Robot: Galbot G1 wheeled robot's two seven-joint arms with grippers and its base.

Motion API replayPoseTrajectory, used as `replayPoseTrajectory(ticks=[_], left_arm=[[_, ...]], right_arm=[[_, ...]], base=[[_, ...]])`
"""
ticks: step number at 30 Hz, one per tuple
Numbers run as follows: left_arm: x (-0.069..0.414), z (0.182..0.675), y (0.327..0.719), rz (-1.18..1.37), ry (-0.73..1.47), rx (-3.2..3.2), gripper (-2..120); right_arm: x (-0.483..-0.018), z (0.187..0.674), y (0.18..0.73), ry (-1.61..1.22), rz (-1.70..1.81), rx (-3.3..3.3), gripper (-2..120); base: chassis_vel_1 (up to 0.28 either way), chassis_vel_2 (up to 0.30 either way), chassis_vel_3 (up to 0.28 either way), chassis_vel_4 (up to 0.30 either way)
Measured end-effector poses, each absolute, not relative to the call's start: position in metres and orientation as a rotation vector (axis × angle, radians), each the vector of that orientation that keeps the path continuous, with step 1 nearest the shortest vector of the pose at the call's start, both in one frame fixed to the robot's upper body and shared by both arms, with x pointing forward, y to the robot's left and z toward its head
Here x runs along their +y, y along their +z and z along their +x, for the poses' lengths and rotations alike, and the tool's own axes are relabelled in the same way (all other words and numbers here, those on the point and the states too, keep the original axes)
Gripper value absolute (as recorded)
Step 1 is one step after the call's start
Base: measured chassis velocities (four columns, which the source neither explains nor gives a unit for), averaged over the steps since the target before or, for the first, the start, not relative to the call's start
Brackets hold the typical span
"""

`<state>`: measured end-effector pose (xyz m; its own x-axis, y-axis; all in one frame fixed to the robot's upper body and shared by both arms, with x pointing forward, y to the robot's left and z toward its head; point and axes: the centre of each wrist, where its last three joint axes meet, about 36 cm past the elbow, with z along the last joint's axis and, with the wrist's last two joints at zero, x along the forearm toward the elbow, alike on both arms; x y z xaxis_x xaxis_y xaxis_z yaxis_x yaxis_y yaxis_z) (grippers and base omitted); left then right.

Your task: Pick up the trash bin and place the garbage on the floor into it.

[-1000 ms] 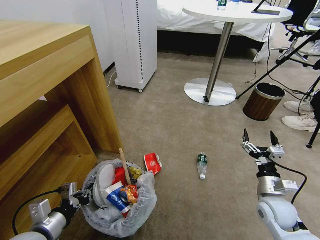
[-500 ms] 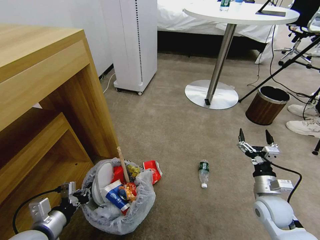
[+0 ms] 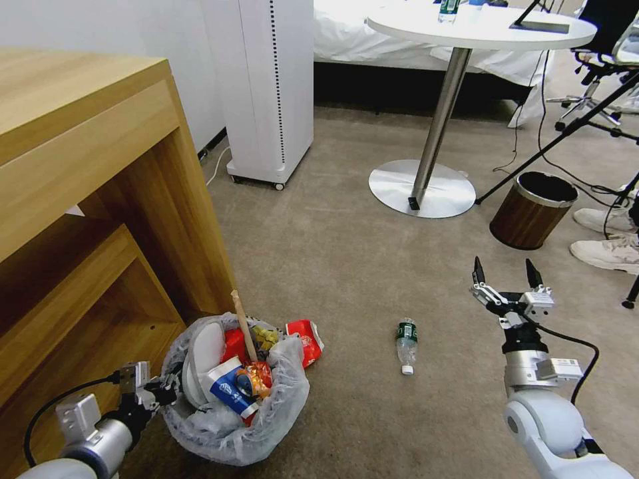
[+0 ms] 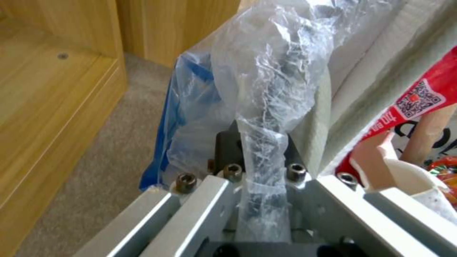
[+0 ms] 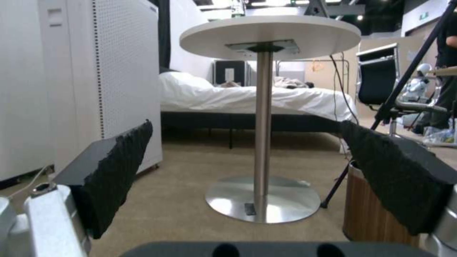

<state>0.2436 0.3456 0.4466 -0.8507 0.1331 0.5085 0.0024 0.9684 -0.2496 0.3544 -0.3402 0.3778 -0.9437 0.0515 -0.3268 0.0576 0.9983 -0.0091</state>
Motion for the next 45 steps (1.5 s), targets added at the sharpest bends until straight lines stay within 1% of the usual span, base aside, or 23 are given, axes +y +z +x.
replayPoseTrajectory(ticks=[8,12,14,17,19,24,30,39,43,45], left_arm=[[0.345,0.238,0.446,-0.074,0.336,-2.556,0],[0.344,0.235,0.443,-0.071,0.339,-2.559,0],[0.34,0.233,0.443,-0.075,0.344,-2.567,0],[0.338,0.231,0.443,-0.07,0.35,-2.575,0],[0.335,0.228,0.441,-0.063,0.353,-2.579,0],[0.332,0.225,0.439,-0.062,0.359,-2.585,0],[0.332,0.226,0.439,-0.057,0.36,-2.6,0],[0.328,0.225,0.44,-0.058,0.374,-2.615,0],[0.327,0.225,0.44,-0.056,0.374,-2.625,0],[0.327,0.225,0.439,-0.056,0.375,-2.627,0]], right_arm=[[-0.335,0.358,0.383,0.003,0.076,2.874,100],[-0.323,0.359,0.392,0.071,0.118,2.992,100],[-0.31,0.364,0.398,0.145,0.156,3.086,100],[-0.301,0.367,0.398,0.23,0.155,3.155,100],[-0.291,0.366,0.394,0.307,0.179,3.233,100],[-0.283,0.366,0.38,0.373,0.258,3.371,100],[-0.27,0.379,0.37,0.476,0.37,3.565,100],[-0.264,0.401,0.333,0.416,0.467,3.754,100],[-0.264,0.407,0.295,0.281,0.488,3.857,100],[-0.264,0.408,0.287,0.244,0.473,3.875,100]], base=[[0.0,0.0,0.0,0.0],[0.0,0.0,0.0,0.0],[0.0,0.0,0.0,0.0],[0.0,0.0,0.0,0.0],[0.0,0.0,0.0,0.0],[0.0,0.0,0.0,0.0],[0.0,0.0,0.0,0.0],[0.0,0.0,0.0,0.0],[0.0,0.0,0.0,0.0],[0.0,0.0,0.0,0.0]])
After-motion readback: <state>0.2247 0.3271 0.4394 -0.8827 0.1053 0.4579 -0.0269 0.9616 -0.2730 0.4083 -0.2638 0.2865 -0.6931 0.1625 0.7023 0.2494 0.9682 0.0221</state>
